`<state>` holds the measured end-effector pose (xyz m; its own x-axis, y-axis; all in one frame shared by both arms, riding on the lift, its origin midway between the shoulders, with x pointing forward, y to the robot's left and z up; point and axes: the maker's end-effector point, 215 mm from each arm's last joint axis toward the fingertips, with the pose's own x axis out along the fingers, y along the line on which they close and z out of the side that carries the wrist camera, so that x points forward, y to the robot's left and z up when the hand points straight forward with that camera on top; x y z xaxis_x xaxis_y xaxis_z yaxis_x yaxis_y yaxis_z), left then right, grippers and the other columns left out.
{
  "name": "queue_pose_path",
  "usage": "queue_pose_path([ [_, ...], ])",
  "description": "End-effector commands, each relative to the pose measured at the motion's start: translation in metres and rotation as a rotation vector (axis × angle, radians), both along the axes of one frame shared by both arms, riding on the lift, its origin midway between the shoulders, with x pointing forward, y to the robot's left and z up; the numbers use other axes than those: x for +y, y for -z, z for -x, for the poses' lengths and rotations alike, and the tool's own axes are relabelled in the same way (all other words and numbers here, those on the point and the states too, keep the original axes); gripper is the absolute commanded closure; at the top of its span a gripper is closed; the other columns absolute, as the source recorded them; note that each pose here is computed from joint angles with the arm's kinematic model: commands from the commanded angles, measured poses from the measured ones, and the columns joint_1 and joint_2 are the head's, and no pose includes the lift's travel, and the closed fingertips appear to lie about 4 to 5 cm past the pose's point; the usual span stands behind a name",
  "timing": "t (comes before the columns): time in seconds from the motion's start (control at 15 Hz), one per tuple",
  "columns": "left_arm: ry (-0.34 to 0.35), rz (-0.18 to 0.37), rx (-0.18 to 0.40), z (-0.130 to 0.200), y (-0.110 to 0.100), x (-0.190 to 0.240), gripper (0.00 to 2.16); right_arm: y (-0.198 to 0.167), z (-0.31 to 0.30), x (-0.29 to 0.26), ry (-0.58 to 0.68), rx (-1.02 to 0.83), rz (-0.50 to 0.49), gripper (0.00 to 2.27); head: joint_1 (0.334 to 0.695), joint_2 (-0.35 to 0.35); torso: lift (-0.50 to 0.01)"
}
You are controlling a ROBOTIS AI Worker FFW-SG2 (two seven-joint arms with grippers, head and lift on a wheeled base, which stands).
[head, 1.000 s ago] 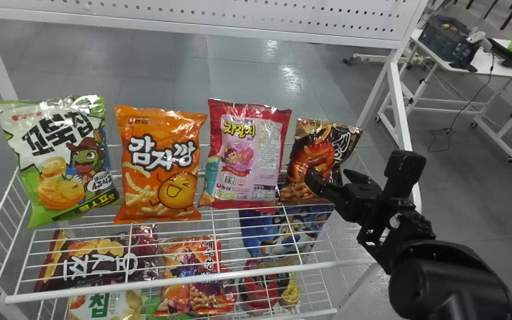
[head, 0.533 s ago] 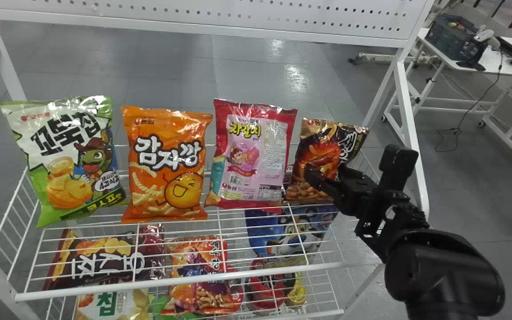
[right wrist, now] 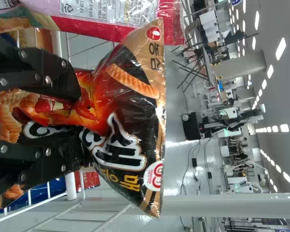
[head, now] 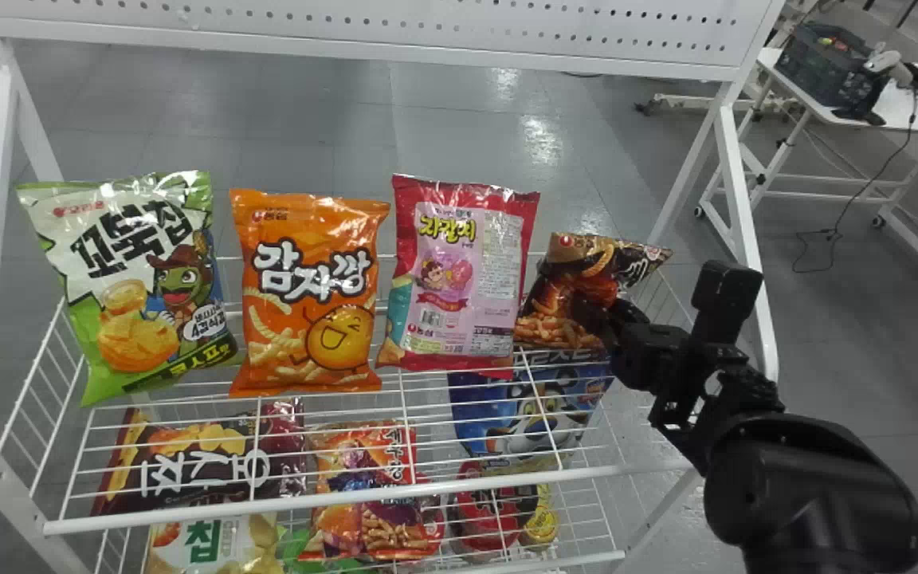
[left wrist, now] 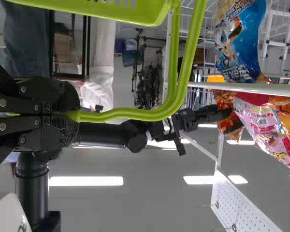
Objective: Hold basket handle with left hand then pick spicy shrimp crackers with right hand and place into basket
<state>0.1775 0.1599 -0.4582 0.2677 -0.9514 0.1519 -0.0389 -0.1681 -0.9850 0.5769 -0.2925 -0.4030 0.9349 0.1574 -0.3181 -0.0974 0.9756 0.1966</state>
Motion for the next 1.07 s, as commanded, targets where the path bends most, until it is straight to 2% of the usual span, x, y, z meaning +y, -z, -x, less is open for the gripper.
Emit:
queue_pose_path([
  [0.0, -0.002, 0.012, -0.001, 0.000, -0.002, 0.001, 2.14, 0.002, 0.007, -0.008, 0.012, 0.007, 0.002, 2.13, 0.695, -0.198, -0.010],
  [0.47, -0.005, 0.013, 0.001, 0.000, -0.002, 0.002, 2.14, -0.020, 0.037, -0.015, 0.009, 0.006, 0.015, 2.13, 0.695, -0.237, -0.010],
  [0.87, -0.010, 0.013, 0.001, 0.000, -0.002, 0.003, 2.14, -0.031, 0.057, 0.001, -0.052, 0.046, -0.055, 2.13, 0.695, -0.227, -0.010],
  [1.0, -0.010, 0.017, -0.001, 0.000, -0.003, 0.002, 2.14, -0.028, 0.072, 0.004, -0.070, 0.122, -0.114, 2.13, 0.695, -0.214, -0.010],
])
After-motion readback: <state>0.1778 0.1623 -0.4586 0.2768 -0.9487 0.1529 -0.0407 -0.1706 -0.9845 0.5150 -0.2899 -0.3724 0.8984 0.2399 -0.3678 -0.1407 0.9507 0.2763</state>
